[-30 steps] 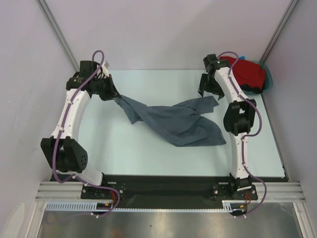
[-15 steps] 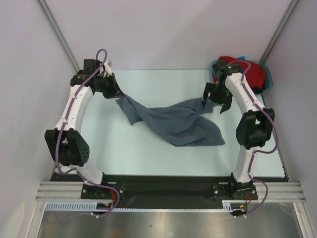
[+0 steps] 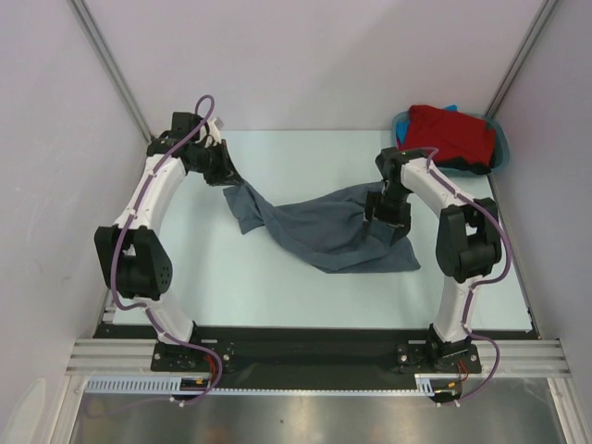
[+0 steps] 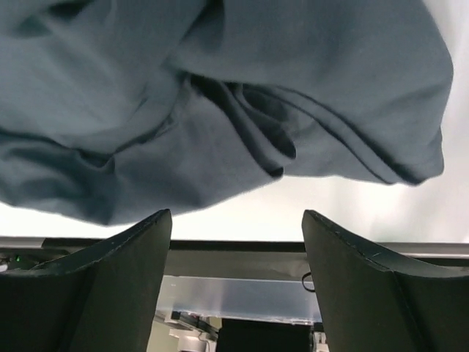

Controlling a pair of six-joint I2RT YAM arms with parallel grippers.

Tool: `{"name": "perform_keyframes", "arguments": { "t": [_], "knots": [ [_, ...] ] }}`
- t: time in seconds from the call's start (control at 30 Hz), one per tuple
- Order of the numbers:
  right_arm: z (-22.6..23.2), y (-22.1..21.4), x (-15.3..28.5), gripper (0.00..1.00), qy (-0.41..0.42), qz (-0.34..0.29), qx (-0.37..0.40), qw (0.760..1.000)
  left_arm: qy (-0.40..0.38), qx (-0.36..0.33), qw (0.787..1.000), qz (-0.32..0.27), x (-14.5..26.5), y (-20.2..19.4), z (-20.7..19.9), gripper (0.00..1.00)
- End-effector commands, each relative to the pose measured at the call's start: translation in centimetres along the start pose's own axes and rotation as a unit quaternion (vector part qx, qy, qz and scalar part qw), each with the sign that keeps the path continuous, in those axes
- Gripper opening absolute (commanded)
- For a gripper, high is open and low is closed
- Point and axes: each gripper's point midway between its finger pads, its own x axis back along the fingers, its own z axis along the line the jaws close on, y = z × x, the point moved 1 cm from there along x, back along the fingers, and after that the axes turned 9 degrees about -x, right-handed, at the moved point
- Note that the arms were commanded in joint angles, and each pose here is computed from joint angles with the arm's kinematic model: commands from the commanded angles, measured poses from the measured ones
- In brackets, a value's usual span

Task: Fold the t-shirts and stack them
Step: Flatten the tshirt out

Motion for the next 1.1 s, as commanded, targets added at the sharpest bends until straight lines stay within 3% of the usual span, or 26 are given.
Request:
{"name": "perform_keyframes", "arguments": {
  "t": [0.0,0.17,0.4,0.5,0.7,0.73,0.77,0.83,1.07],
  "knots": [
    [0.6,1.3,-0.6,0.77,0.005,-0.027,0.016,0.999,-0.022,-0.023,0.999,-0.034,1.4,2.0,-1.7,0.0],
    [1.0,1.9,-2.0,0.65,0.004,-0.013,0.022,1.0,-0.025,-0.022,0.999,-0.031,1.4,1.7,-1.7,0.0],
    [1.6,2.3,-3.1,0.63,0.005,-0.012,0.025,1.0,-0.029,-0.021,0.999,-0.031,1.4,1.6,-1.8,0.0],
    [1.9,2.6,-3.2,0.58,0.007,-0.016,0.03,0.999,-0.029,-0.021,0.999,-0.03,1.4,1.5,-1.9,0.0],
    [2.1,2.7,-2.8,0.31,0.008,-0.021,0.032,0.999,-0.029,-0.021,0.999,-0.029,1.4,1.4,-1.9,0.0],
    [2.1,2.7,-2.6,0.18,0.007,-0.023,0.031,0.999,-0.029,-0.021,0.999,-0.028,1.4,1.3,-1.8,0.0],
    [2.1,2.8,-2.4,0.12,0.006,-0.026,0.031,0.999,-0.028,-0.022,0.999,-0.03,1.5,1.4,-1.9,0.0],
    [2.2,2.8,-1.0,0.0,0.001,-0.045,0.036,0.998,-0.029,-0.021,0.999,-0.029,1.5,1.4,-1.9,0.0],
    [2.9,1.4,7.6,0.0,0.035,-0.152,0.045,0.987,-0.014,-0.036,0.998,-0.043,3.1,1.6,-2.2,0.0]
  ]
}}
